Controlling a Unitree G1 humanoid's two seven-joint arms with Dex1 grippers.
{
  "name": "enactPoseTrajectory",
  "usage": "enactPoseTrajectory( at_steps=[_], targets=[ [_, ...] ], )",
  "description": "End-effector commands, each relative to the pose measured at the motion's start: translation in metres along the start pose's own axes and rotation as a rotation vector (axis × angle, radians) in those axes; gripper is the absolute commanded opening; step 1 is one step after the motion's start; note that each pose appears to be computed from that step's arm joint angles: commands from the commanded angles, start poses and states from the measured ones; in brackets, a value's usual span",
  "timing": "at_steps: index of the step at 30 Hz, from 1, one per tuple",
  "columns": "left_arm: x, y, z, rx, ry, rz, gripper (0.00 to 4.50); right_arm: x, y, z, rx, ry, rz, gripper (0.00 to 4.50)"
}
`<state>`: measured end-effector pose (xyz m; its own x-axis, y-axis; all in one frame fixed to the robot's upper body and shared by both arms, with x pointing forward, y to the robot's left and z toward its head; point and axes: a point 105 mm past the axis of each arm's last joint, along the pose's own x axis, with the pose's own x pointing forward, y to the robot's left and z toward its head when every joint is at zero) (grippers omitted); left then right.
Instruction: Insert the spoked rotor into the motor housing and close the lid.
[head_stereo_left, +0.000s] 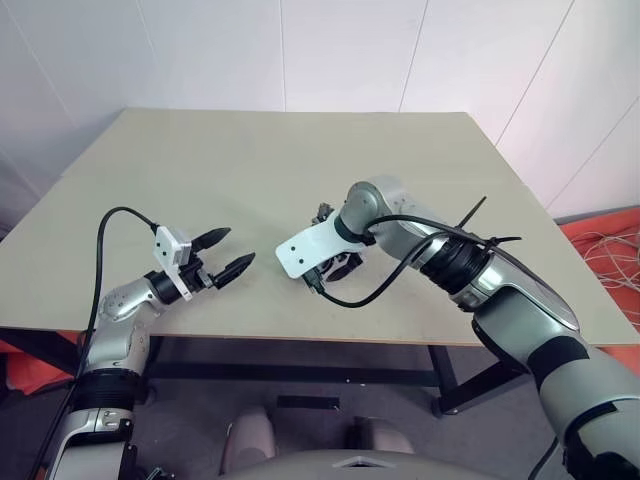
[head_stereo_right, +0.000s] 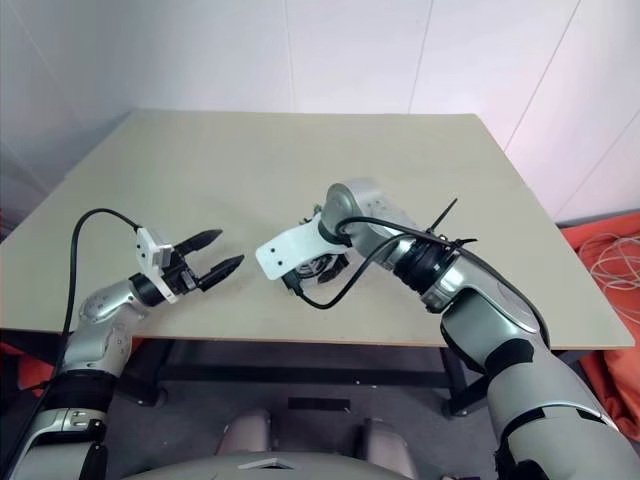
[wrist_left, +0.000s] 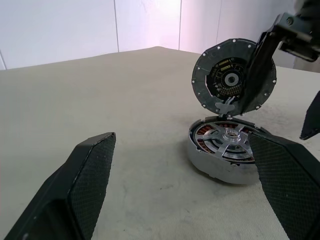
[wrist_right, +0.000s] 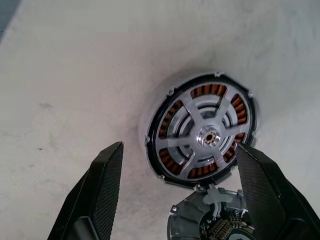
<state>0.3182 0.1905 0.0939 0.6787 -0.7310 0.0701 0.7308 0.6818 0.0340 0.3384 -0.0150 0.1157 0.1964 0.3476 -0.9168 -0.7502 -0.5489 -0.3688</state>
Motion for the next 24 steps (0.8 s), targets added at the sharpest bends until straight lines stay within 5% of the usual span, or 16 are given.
enactPoseTrajectory(
  at_steps=[1,14,17,24],
  targets=[
    [0.004,0.0,0.016,0.052,-0.039,-0.015,4.5,0.002,-0.003,-0.003,-0.032,0.024,0.001,3.99],
    [0.006,-0.003,0.022,0.055,-0.046,-0.009,4.5,0.003,0.007,-0.02,-0.107,0.06,0.061,3.99],
    [0.007,-0.004,0.023,0.056,-0.048,-0.012,4.5,0.005,0.011,-0.015,-0.115,0.045,0.077,3.37],
    [0.007,-0.003,0.023,0.058,-0.049,-0.011,4.5,0.011,0.011,-0.014,-0.089,0.046,0.076,0.95]
  ],
)
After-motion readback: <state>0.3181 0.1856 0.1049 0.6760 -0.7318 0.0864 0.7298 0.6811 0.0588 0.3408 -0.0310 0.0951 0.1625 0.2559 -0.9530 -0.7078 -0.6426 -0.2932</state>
